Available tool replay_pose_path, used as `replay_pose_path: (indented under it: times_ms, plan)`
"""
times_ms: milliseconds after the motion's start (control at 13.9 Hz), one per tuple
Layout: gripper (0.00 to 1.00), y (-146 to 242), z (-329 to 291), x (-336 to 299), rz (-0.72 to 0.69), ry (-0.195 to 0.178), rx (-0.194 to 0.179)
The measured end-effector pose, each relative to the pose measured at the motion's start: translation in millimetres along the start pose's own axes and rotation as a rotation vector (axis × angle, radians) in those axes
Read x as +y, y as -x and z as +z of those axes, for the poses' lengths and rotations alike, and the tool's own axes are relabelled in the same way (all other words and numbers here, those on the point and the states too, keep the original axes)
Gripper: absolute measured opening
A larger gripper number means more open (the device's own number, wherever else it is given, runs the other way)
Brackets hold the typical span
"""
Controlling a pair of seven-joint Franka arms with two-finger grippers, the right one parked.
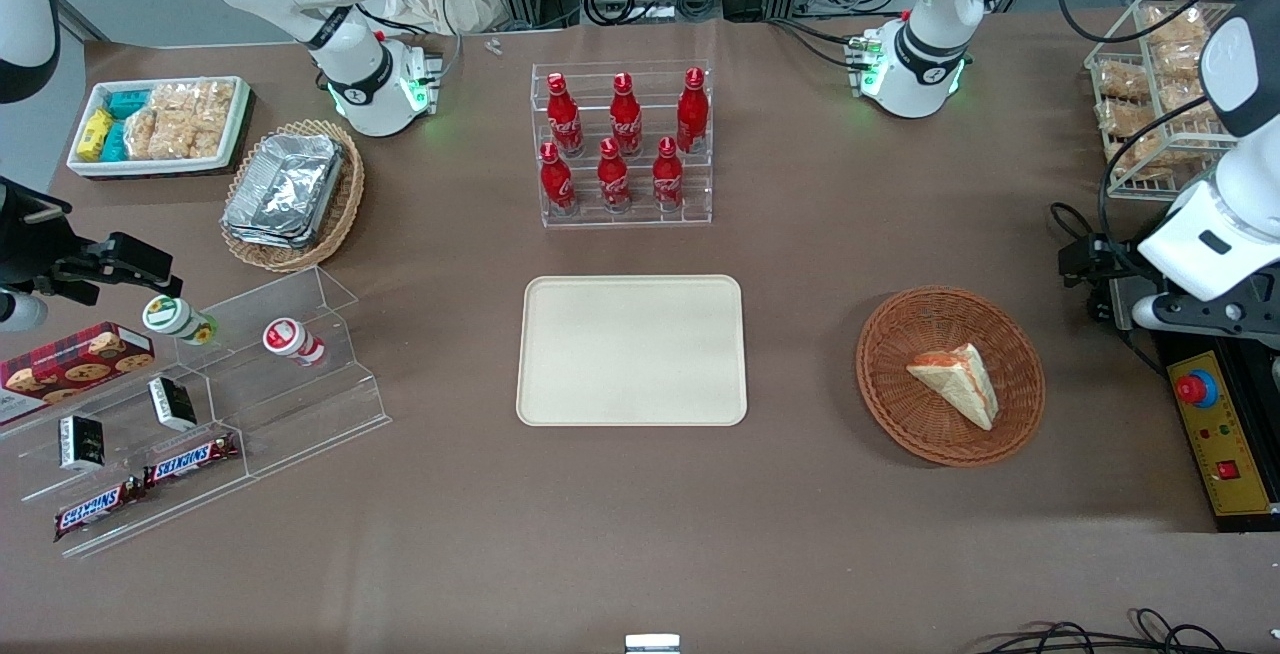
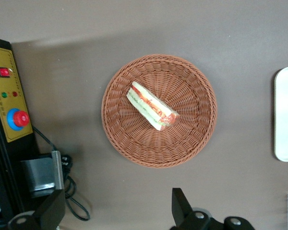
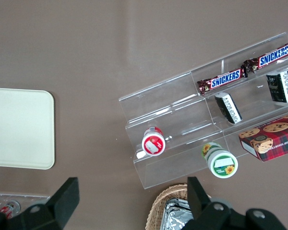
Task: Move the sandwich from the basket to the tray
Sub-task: 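Move the left gripper down over the wrapped sandwich in the wicker basket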
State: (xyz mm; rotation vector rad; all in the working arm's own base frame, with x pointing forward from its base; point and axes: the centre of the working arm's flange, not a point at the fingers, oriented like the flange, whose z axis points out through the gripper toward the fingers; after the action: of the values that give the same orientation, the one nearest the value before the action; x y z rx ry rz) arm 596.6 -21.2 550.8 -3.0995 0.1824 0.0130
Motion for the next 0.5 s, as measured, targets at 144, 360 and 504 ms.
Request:
replay_pose_path:
  times_ms: [144,360,504]
  plan:
    - [1.00,-2,5,1,-0.022,0.013,-0.008]
    - [1.00,-4,10,4,-0.048,0.019,-0.020]
    - [1.00,-10,27,14,-0.137,0.012,-0.048]
